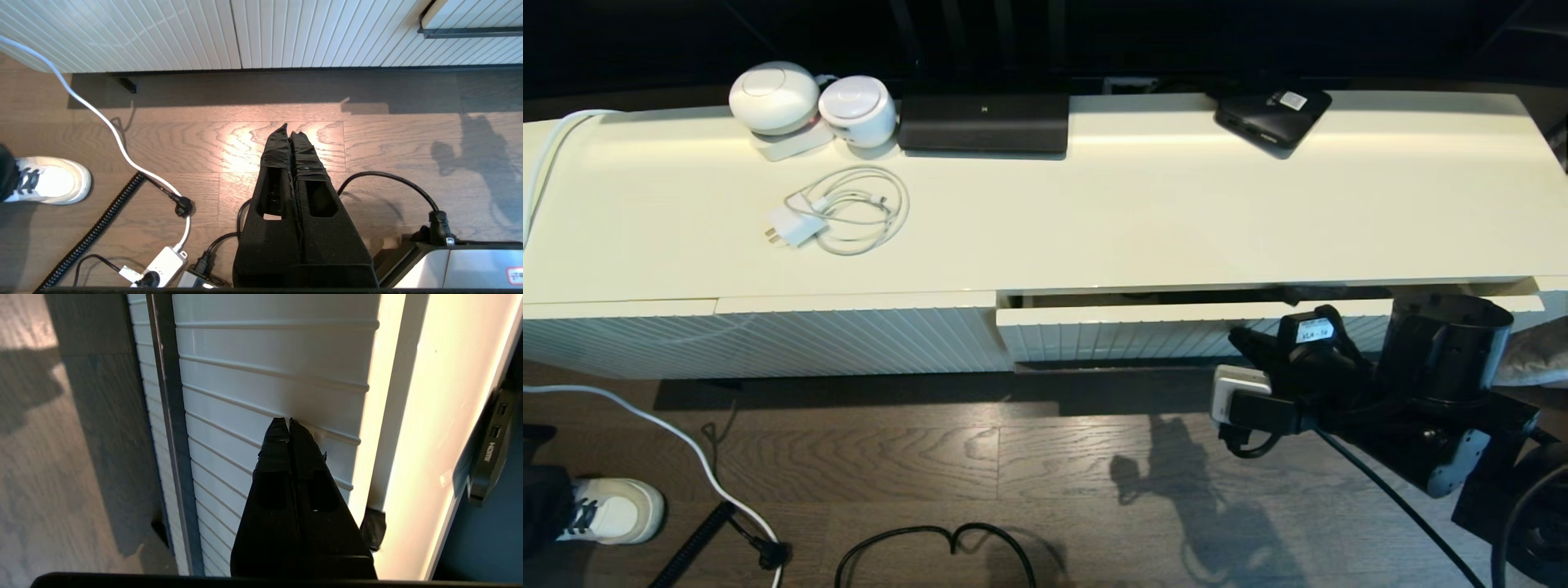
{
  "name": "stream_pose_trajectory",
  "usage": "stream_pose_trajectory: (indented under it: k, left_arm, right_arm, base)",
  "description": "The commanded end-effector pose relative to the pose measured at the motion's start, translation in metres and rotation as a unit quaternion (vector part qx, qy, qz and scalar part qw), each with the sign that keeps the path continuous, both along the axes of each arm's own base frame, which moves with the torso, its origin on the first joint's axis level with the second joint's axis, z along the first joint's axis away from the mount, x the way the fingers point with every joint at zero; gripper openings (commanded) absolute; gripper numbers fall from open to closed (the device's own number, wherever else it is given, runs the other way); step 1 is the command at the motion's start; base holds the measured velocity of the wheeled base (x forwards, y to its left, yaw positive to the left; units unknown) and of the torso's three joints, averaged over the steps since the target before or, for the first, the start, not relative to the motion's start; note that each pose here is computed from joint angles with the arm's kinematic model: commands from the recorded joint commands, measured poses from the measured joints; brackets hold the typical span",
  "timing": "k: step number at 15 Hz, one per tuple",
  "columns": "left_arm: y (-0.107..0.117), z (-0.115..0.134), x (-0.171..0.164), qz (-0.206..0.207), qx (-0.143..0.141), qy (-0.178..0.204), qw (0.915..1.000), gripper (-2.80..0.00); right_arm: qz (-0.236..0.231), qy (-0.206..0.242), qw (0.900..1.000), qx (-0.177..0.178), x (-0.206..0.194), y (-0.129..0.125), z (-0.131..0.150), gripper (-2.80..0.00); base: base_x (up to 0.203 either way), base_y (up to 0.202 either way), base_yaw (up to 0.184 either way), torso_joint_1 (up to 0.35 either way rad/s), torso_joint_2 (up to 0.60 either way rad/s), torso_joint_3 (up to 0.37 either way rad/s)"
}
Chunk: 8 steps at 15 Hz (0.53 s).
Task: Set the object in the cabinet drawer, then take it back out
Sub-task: Close the drawer
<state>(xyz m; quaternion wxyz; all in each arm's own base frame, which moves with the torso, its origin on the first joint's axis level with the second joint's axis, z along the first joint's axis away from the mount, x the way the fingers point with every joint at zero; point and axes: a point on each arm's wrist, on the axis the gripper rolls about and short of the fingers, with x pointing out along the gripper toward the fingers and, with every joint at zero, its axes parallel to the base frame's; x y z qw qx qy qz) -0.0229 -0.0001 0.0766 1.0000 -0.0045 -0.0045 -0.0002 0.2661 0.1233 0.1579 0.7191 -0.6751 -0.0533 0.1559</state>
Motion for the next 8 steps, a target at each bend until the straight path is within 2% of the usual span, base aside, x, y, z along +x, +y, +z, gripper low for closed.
stream_pose_trajectory:
  k: [1, 8]
  left_arm:
    - [0.000, 0.000, 0.000, 0.000, 0.000, -0.002, 1.0000, -2.80]
    - [0.000, 0.000, 0.000, 0.000, 0.001, -0.002, 1.0000, -2.80]
  right_arm:
    - [0.004, -0.007, 1.000, -0.003, 0.009, 0.000, -0.002, -2.80]
    - [0.004, -0.023, 1.000, -0.013, 0.021, -0.008, 0.003, -2.80]
  base:
    - [0.000, 0.000, 0.000, 0.000, 0.00, 0.000]
    - [0.000, 0.000, 0.000, 0.000, 0.00, 0.000]
